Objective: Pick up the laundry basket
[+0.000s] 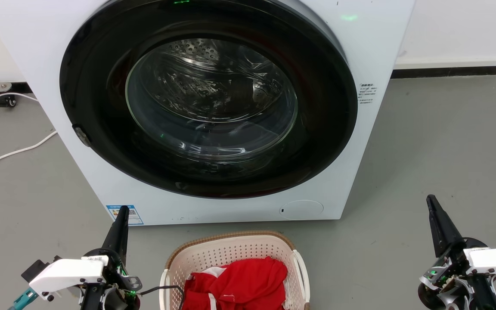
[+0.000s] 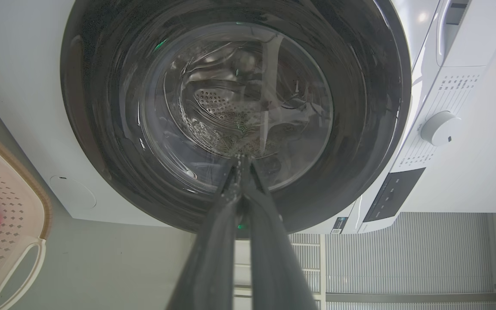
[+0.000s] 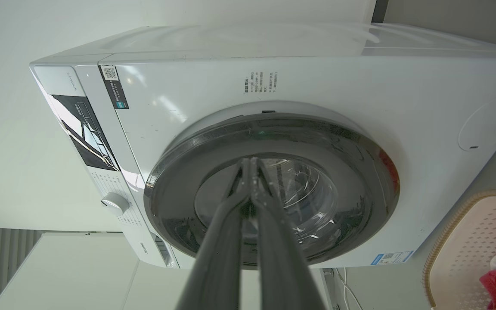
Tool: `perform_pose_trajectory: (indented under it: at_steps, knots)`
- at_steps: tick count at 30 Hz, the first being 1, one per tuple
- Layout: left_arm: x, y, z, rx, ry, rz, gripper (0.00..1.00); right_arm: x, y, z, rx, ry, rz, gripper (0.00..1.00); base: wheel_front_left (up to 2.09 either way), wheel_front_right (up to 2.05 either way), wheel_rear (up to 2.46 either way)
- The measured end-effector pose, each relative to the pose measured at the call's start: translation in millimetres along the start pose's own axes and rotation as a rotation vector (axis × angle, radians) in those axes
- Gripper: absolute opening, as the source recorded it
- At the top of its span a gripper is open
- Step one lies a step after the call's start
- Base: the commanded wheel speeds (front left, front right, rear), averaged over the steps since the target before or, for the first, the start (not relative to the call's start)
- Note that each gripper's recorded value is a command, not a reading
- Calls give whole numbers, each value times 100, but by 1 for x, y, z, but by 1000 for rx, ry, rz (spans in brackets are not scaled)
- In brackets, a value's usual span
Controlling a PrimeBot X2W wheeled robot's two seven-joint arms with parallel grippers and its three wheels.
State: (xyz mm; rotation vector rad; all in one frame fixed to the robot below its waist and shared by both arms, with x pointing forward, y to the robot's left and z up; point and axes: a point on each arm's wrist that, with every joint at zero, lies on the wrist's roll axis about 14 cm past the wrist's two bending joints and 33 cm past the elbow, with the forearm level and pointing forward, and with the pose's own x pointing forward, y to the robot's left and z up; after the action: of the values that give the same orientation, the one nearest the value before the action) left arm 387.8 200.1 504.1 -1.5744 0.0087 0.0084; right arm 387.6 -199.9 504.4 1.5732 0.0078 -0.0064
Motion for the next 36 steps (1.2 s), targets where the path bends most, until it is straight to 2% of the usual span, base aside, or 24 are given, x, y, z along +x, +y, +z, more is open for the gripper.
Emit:
perform_pose_trajectory:
  at_steps: [29,30,36]
  knots:
    - [0,0,0,-1,0,0,0,0,0,0,0,0,0,0,0,0,0]
    - [0,0,0,-1,0,0,100,0,0,0,0,0,0,100,0,0,0]
    - [-11,25,-2,-9,-3,75,100,-13,-27,1,5,-8,-79,100,0,0,0]
